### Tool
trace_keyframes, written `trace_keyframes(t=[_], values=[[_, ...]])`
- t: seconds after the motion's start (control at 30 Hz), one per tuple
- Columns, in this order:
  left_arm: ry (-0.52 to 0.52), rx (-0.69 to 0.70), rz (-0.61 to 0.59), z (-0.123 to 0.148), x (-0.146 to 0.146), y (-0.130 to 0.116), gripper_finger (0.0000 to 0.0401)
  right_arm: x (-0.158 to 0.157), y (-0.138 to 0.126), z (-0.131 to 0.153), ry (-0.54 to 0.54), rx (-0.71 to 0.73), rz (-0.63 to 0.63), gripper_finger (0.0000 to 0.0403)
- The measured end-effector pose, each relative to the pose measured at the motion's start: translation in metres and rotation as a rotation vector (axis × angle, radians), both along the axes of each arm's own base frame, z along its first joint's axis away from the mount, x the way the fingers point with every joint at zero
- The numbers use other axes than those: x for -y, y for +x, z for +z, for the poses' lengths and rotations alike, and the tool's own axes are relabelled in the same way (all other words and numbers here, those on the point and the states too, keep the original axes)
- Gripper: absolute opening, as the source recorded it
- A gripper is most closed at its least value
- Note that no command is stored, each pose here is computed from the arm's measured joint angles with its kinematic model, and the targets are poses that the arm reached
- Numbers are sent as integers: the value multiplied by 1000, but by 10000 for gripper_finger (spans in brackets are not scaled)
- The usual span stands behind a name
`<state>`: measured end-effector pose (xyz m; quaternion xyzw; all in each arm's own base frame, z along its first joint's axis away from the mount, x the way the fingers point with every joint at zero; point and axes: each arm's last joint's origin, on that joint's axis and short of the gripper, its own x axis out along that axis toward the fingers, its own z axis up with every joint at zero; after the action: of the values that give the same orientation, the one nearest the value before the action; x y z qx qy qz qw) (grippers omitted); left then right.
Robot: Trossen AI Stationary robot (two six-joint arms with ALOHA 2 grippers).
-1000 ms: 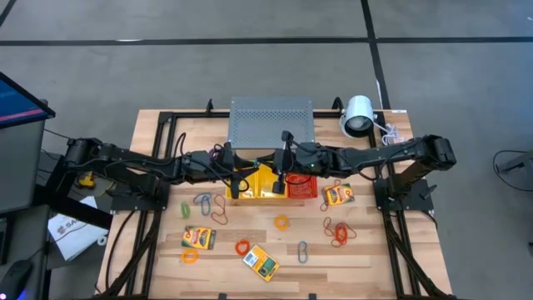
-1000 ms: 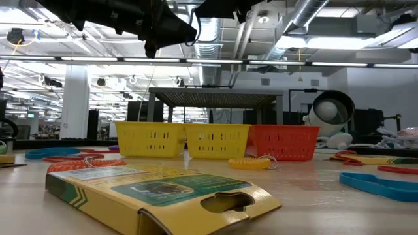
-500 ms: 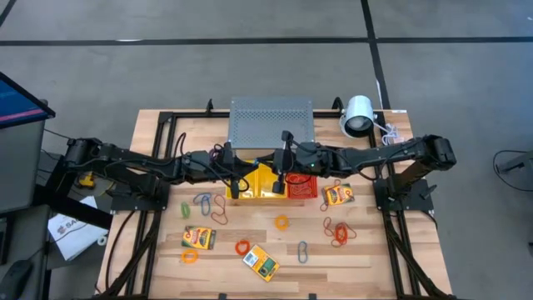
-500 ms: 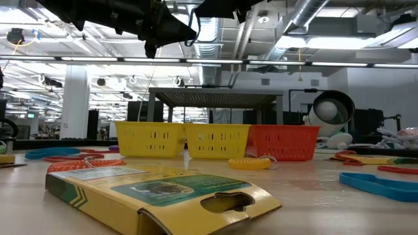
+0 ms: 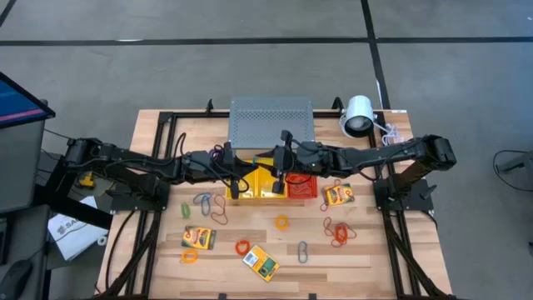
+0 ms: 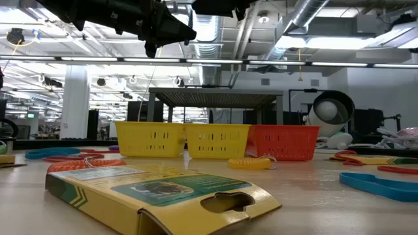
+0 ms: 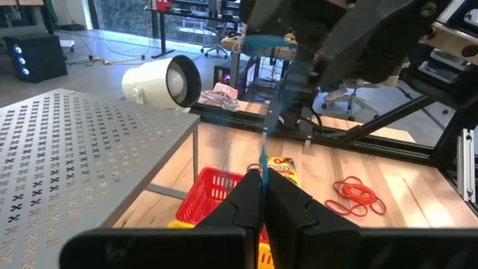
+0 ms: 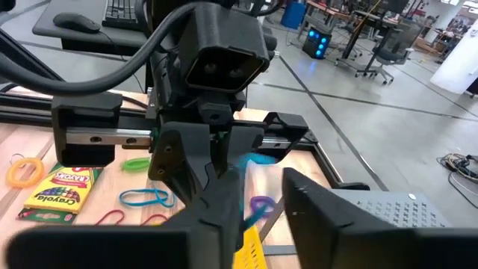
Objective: Pick & Place Office Desk Supplies
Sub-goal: Put the blue rubber band into the red bin
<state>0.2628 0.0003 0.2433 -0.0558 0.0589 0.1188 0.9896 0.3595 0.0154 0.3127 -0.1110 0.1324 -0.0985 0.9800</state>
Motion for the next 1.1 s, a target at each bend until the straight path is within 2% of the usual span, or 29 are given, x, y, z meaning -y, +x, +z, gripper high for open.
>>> trace_keyframes(t=[0.23,0.4,0.67,0.9,1.1], values=[[22,-5,-3,0,0,0,4,0,0,1,12,4,-5,197],[22,-6,-3,0,0,0,2,0,-1,0,11,-6,-5,232],[28,-35,-126,0,-1,2,2,-1,-28,16,2,-80,-19,231],[101,-96,-179,29,-9,11,5,-13,-63,38,-42,-110,-88,221],[122,-94,-222,46,-21,19,3,-21,-82,38,-38,-188,-147,219]])
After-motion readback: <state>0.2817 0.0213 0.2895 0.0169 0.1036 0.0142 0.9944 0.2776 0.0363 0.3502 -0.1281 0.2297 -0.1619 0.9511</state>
